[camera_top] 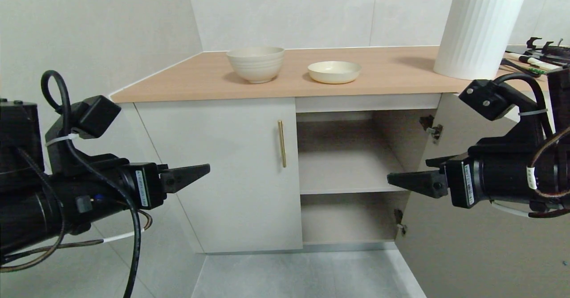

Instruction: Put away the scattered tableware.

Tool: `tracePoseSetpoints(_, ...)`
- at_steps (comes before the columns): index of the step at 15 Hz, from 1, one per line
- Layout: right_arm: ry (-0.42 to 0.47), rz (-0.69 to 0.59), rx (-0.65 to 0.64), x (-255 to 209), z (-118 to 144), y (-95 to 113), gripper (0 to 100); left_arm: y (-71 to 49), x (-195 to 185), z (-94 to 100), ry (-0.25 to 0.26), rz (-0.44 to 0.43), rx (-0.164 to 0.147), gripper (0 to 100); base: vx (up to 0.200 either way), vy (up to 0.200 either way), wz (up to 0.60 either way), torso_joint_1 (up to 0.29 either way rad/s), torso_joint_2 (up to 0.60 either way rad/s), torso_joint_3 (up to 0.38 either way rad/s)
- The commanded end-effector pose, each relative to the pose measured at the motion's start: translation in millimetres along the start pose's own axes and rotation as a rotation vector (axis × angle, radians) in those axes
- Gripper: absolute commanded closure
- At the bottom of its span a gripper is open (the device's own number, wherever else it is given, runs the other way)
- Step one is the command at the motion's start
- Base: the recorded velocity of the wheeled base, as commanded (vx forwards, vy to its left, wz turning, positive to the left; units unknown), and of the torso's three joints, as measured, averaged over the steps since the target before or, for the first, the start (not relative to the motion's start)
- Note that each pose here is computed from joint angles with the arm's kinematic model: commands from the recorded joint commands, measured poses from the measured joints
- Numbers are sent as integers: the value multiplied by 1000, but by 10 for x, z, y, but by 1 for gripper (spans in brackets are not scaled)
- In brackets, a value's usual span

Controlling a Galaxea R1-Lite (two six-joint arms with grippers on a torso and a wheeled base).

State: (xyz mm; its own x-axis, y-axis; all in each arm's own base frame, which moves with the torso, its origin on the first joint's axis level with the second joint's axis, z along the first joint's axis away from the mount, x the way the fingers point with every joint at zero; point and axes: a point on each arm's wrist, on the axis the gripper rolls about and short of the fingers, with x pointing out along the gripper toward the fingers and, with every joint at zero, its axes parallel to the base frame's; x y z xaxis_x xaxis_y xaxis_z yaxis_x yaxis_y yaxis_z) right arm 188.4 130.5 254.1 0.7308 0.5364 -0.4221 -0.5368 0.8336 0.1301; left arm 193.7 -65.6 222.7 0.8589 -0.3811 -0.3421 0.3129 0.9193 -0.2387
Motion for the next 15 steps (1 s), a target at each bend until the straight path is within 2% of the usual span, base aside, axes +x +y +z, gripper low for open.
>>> tracePoseSetpoints(1,-13,6,9,-28,39,16,0,-16,-28,42,-20,-7,2,0,0,0,0,0,0,0)
tracePoseSetpoints(4,19,13,21,-52,60,51,0,-21,-58,53,-31,-8,1,0,0,0,0,0,0,0)
tracePoseSetpoints(11,27,14,34,-40,67,55,0,-28,-105,60,-40,-16,3,0,0,0,0,0,0,0)
tracePoseSetpoints(15,32,16,34,-30,61,65,0,-31,-115,67,-44,-17,3,0,200,0,0,0,5,4)
